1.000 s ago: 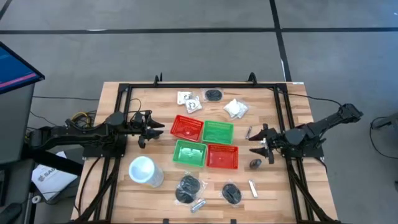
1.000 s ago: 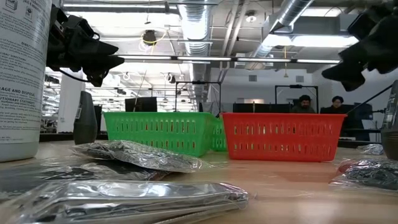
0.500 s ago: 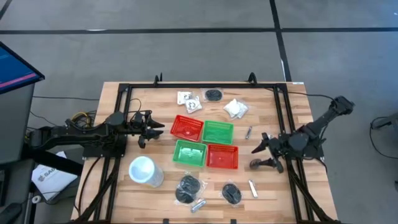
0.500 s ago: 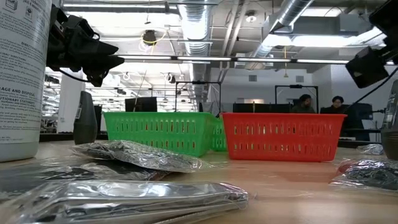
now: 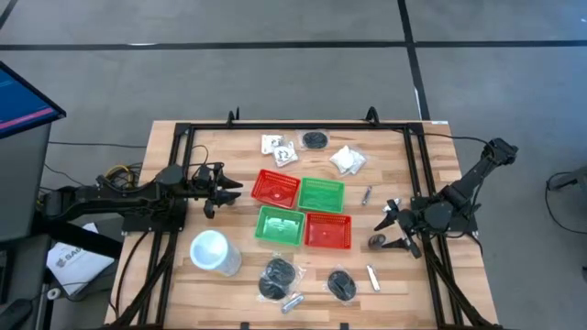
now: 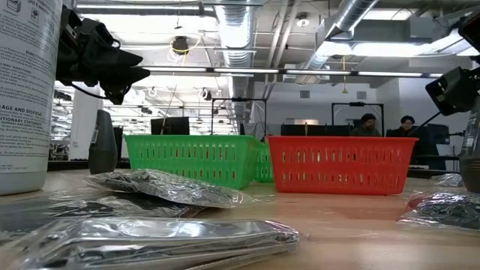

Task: Pick & Place Travel size toiletries
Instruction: Put the black deodorant into the bottom right red bin

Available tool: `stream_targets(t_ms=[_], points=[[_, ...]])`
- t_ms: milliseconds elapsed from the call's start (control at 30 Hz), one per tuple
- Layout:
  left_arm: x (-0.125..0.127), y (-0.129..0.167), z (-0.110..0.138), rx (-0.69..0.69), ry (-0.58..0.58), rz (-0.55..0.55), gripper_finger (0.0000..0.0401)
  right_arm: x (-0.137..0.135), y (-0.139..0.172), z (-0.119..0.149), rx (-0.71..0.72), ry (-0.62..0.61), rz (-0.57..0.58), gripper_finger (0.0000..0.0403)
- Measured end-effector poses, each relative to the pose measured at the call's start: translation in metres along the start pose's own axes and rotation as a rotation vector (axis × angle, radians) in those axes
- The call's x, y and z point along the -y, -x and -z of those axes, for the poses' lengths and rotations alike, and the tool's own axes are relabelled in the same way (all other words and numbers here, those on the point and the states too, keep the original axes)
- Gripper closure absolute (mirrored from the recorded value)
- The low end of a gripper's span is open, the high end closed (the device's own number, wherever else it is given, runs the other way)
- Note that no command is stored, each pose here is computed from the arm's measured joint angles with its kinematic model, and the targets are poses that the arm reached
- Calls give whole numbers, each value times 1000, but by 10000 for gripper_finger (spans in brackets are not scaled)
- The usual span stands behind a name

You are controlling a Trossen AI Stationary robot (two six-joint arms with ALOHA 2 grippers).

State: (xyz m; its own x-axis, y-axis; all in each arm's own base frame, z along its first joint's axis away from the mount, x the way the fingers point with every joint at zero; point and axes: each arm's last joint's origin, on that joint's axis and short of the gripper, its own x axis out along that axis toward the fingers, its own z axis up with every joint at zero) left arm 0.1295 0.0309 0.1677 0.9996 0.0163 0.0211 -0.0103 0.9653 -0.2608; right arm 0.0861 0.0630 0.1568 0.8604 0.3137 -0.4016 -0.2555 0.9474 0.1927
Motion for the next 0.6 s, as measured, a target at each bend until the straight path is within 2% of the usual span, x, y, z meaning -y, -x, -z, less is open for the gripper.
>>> stream_targets(t_ms=[600], points=[[0,0,0,0,1,0,256,2,-6,12,-73,-20,32,143]])
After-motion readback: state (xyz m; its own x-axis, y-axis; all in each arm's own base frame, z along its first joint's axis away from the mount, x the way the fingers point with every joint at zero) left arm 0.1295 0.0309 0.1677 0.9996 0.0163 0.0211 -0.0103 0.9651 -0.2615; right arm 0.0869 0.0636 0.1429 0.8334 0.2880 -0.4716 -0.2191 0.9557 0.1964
